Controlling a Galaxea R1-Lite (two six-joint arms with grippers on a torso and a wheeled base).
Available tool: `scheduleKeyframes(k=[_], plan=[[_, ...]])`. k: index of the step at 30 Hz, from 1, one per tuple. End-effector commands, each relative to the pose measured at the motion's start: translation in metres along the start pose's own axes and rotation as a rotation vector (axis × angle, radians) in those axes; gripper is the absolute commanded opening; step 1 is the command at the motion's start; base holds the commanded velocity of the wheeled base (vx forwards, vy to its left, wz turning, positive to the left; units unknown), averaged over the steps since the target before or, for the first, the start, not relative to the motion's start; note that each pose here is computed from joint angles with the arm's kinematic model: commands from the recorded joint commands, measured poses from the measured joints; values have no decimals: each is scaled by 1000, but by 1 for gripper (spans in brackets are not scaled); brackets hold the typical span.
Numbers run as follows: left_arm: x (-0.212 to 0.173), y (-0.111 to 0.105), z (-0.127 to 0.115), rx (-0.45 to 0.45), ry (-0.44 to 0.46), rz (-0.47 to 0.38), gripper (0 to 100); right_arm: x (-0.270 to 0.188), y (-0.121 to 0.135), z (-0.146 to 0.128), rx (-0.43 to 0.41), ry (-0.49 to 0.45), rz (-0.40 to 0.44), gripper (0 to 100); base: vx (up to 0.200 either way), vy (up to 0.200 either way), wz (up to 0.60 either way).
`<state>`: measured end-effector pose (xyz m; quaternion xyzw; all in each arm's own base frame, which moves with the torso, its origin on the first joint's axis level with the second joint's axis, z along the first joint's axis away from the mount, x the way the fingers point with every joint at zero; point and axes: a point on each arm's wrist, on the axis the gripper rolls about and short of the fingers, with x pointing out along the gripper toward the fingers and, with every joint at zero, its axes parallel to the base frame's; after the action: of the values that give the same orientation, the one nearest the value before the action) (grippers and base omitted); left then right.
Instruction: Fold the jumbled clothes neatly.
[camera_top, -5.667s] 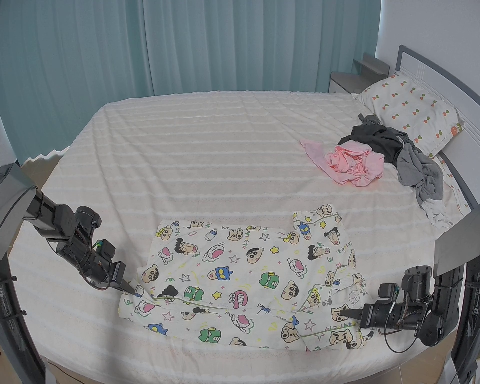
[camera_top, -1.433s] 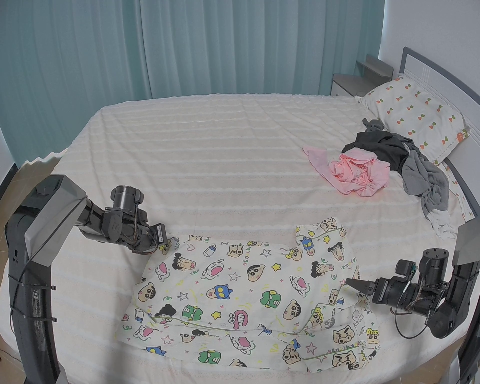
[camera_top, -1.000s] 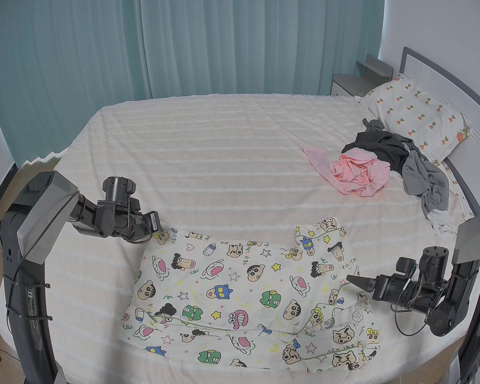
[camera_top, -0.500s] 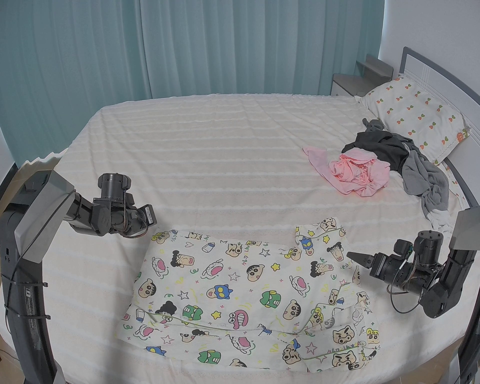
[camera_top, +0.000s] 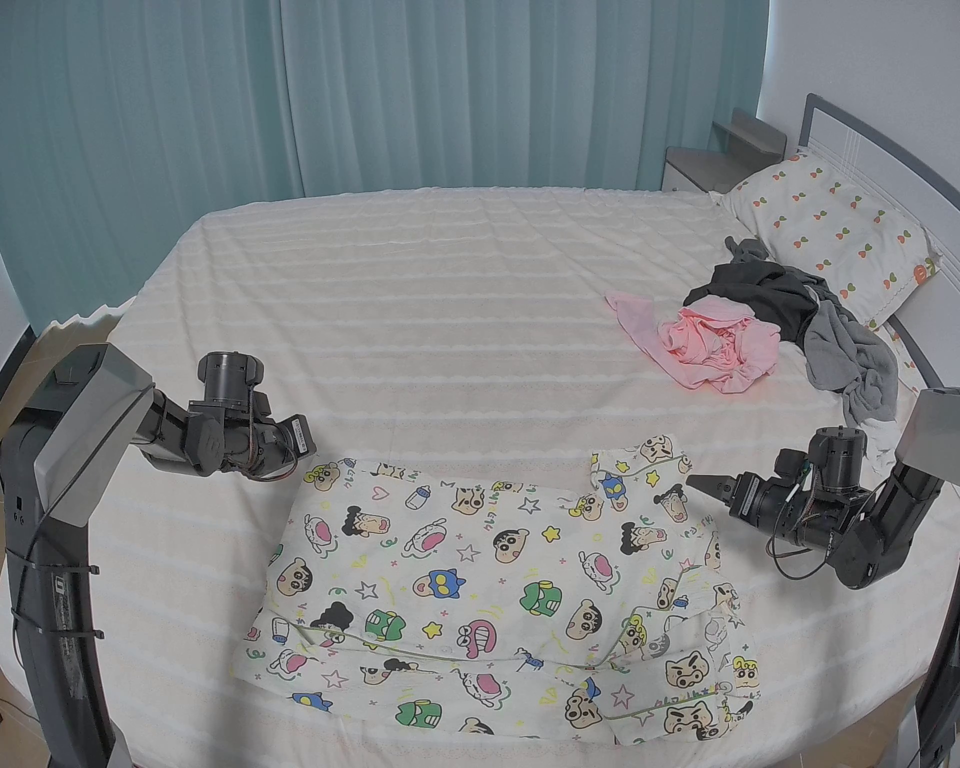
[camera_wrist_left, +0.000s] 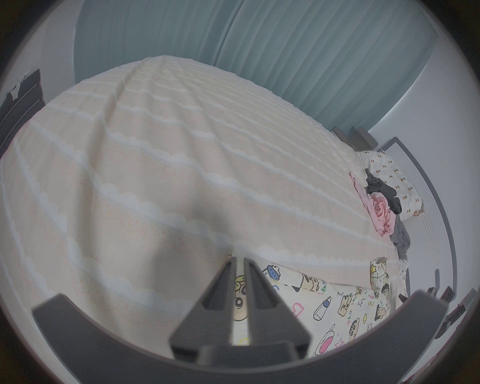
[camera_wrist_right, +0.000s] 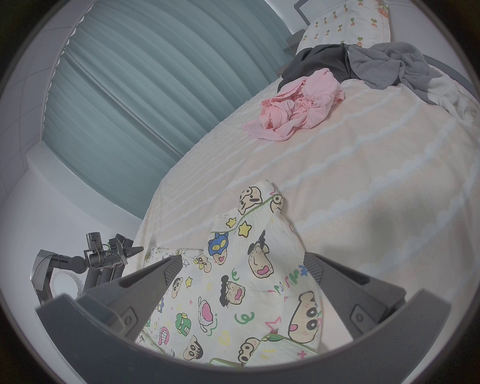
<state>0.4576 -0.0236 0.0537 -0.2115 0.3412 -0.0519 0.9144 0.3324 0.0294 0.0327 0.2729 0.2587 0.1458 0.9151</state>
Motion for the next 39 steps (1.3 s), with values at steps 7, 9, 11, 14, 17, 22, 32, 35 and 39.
scheduleKeyframes(k=[7,9,11,14,17,22,32,35,39], plan=[[10,5,-11,4,59,-51,100,-7,0,-10,-10,-6,15,100,0,0,0],[10,5,-11,2,70,-78,100,-6,2,-12,-11,-2,20,100,0,0,0],[12,3,-12,3,78,-93,100,-6,2,-12,-11,-2,20,100,0,0,0],[14,3,-15,3,85,-95,100,-6,2,-12,-11,0,21,100,0,0,0],[15,0,-16,4,89,-102,100,-4,1,-13,-10,3,20,100,0,0,0],[18,-6,-22,6,113,-123,0,5,-2,-10,-10,-6,19,100,0,0,0],[17,0,-22,-4,117,-112,0,24,-8,2,-5,-7,9,100,0,0,0],[16,2,-22,-6,115,-107,0,26,-7,5,0,1,3,100,0,0,0],[7,5,-16,-12,95,-93,0,39,-6,23,3,1,-5,100,0,0,0]])
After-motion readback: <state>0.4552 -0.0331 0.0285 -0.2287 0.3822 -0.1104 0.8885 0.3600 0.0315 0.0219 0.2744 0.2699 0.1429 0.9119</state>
